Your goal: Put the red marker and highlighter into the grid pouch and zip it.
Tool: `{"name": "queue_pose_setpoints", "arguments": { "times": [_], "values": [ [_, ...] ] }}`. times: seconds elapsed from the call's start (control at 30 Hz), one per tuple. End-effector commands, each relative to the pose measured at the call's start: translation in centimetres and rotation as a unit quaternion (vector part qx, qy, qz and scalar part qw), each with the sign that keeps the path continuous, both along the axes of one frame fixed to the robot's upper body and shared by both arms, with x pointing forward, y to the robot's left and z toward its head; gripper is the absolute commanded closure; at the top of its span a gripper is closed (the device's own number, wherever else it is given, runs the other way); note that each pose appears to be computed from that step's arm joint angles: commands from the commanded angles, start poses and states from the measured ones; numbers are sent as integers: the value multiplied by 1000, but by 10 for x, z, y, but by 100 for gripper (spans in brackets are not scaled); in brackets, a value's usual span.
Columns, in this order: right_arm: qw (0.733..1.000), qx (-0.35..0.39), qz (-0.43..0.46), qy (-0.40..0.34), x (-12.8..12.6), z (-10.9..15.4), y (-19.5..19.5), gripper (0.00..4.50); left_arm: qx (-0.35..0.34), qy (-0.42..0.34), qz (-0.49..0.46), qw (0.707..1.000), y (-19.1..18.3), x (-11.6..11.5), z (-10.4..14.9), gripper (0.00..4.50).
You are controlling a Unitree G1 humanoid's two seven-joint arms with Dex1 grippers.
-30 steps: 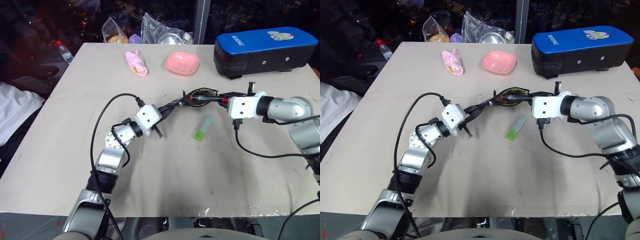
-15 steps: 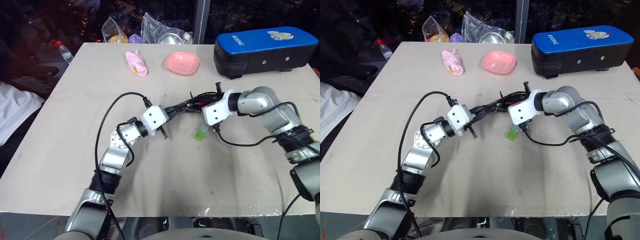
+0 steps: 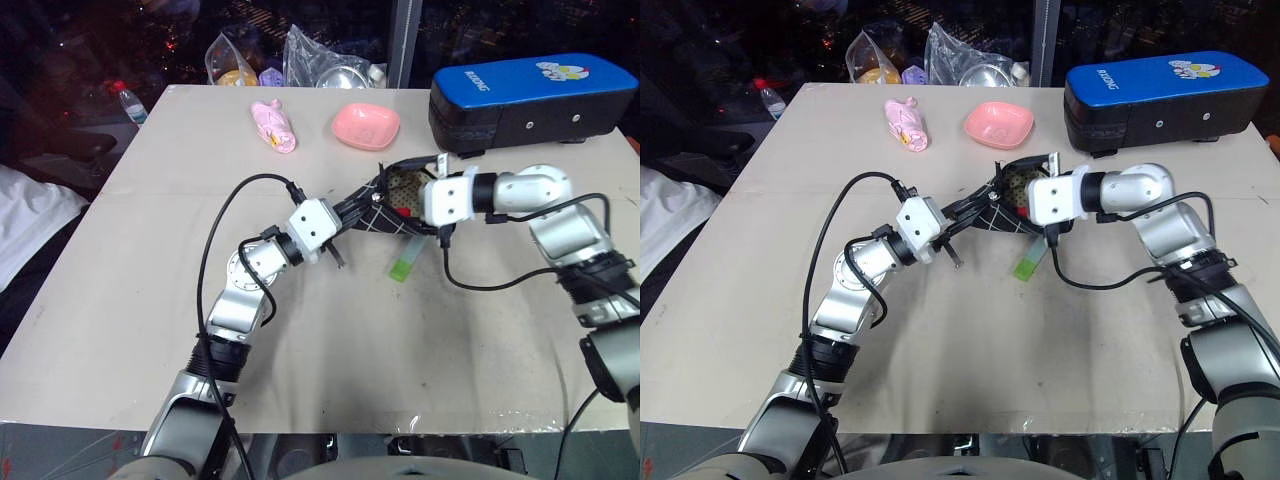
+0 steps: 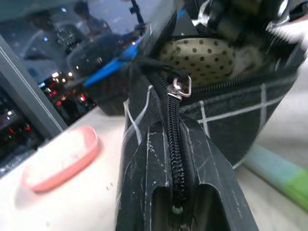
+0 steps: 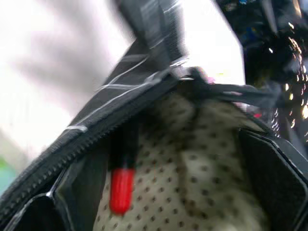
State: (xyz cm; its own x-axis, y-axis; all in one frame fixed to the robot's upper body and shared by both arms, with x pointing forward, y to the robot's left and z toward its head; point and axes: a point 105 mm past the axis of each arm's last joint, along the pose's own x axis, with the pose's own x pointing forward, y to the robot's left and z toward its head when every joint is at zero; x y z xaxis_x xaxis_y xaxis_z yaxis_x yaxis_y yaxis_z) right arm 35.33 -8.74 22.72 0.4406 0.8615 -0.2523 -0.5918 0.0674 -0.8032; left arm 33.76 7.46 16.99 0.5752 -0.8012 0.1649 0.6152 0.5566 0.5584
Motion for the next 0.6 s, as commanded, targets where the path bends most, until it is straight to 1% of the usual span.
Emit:
{"name": "queue_pose_setpoints", "arguments": {
  "times": [0.03, 0.17, 0.3, 0.33, 0.4, 0.43, 0.53, 0.6],
  "values": [
    [991, 118, -55, 40, -8, 33, -25, 5, -10, 8, 39, 999, 19, 6, -2, 450],
    [969, 205, -76, 116, -29, 19, -26, 5, -24, 8, 61, 998, 27, 10, 2, 450],
    [919, 335, -67, 196, -63, 12, -19, 5, -29, 6, 90, 996, 40, 14, 6, 450],
    [912, 345, -69, 212, -69, 7, -17, 5, -30, 5, 94, 995, 42, 15, 7, 450],
    [916, 335, -54, 214, -82, -2, -12, 5, -32, 3, 98, 995, 45, 16, 10, 450],
    [918, 334, -56, 207, -83, -4, -11, 5, -33, 2, 100, 994, 45, 17, 11, 450],
    [912, 354, -75, 191, -76, -2, -13, 5, -34, -8, 100, 994, 46, 18, 16, 450],
    [915, 347, -83, 189, -73, -4, -14, 5, -38, -21, 104, 994, 47, 18, 22, 450]
  ]
}}
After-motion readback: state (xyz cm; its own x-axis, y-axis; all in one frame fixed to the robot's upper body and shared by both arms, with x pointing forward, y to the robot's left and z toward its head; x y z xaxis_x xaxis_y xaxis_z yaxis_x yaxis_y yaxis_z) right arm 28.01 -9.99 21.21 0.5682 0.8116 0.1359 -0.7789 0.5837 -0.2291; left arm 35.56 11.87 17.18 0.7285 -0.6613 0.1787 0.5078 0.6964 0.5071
